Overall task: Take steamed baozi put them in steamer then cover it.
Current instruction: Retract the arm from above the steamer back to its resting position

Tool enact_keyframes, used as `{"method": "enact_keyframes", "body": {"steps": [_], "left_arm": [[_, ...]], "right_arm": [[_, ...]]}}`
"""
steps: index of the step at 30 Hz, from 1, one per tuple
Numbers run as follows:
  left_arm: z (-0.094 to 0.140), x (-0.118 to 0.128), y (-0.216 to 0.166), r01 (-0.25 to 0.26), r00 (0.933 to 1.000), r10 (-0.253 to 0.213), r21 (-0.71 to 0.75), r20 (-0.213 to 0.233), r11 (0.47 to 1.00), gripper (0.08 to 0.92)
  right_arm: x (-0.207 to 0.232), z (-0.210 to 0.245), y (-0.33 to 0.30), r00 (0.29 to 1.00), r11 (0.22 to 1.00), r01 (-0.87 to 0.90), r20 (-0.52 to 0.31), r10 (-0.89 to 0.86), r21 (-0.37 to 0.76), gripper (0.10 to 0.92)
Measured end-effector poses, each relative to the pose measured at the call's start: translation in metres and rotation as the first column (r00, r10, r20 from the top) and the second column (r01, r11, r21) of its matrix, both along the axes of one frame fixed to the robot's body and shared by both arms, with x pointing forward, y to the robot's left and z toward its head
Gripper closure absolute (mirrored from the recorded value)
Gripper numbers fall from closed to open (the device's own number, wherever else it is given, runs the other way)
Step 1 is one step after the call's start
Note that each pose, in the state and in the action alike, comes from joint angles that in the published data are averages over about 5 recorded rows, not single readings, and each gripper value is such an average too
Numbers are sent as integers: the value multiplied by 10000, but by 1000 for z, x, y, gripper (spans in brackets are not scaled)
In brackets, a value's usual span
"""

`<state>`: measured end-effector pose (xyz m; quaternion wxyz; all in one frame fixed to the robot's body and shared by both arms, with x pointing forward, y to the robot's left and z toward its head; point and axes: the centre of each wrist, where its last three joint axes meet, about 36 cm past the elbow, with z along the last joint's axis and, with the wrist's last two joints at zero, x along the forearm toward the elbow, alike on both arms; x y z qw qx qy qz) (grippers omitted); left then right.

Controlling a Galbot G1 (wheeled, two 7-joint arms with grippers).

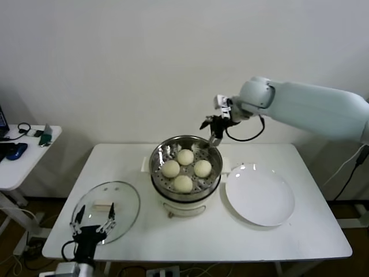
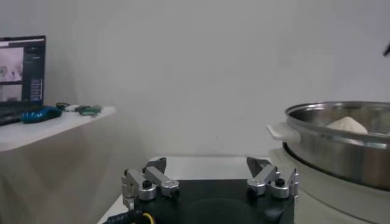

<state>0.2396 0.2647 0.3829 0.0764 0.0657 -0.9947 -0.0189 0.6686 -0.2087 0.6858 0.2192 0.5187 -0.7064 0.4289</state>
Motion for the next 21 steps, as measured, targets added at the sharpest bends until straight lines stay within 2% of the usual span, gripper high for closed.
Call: {"method": "enact_keyframes", "body": {"steps": [4, 8, 15, 21], "left_arm": [[-2, 2, 0, 71, 10000, -71, 35, 11, 10000, 177], [-4, 5, 1, 176, 9998, -176, 125, 5, 9998, 177], [-7, 13, 1, 289, 9995, -292, 230, 115, 9993, 177], [-9, 21, 4, 358, 9987, -383, 725, 330, 9967, 177]], "right_arm": [[-9, -9, -30, 9831, 9749, 1333, 1005, -1528, 1782, 200], [-24, -27, -67, 9378, 9085, 2543, 1452, -3154, 3316, 199], [-68, -77, -129, 8328, 7393, 3981, 1241, -5395, 5431, 200], [-109, -119, -161, 7608, 6028, 4325, 874, -6431, 6705, 200]]}}
